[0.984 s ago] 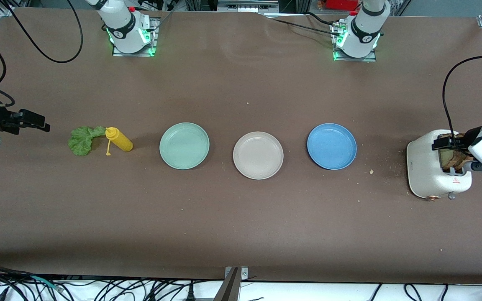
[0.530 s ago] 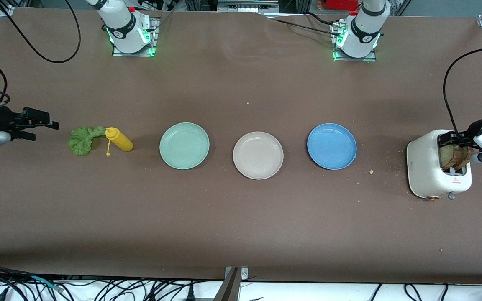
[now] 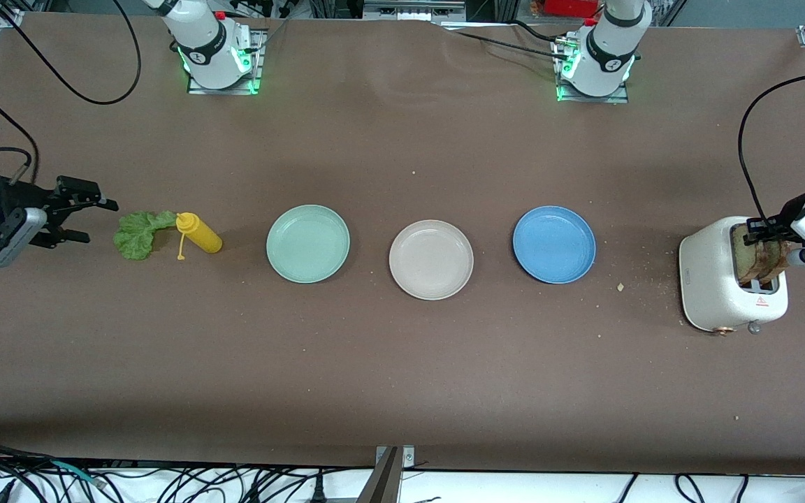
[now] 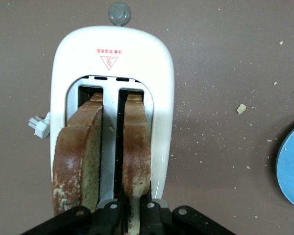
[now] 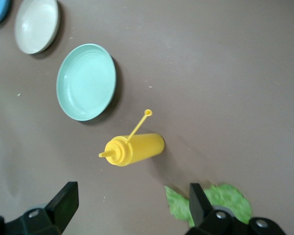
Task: Make sandwich in beige plate with both arms
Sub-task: 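Lift the toast with the left gripper while the right gripper reaches the mustard, then place the toast on the beige plate while the right gripper grasps the mustard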
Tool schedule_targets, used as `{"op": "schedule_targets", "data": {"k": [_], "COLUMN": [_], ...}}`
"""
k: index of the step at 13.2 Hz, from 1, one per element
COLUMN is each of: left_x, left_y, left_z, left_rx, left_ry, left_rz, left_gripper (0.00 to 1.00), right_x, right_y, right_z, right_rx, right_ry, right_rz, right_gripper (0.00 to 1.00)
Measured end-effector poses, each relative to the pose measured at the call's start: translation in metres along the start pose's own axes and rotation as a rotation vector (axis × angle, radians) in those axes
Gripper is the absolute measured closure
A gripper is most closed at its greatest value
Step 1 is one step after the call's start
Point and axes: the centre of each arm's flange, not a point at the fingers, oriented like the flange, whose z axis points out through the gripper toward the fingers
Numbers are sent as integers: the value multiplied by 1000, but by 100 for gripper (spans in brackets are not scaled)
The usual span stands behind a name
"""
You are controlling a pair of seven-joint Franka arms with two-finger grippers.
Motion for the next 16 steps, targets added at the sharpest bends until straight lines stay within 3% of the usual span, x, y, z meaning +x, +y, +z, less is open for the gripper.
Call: {"op": "schedule_targets", "data": {"k": [4,9,16], "left_x": [0,0,9], "left_y": [0,-20,7], "left_z": [-3,-31,-107], "left_rx": [1,11,-22], "left_ry": [5,39,-60], "left_rz": [6,-20,26], "left_gripper": [90,92,92], "right_x": [-16,-32,-70], "right_y": [27,50,57], "right_z": [31,64,114], "right_rx": [78,134,189], "right_ry": [79,180,311], "right_rz": [-164,-406,-623], "right_gripper": [0,0,0]}}
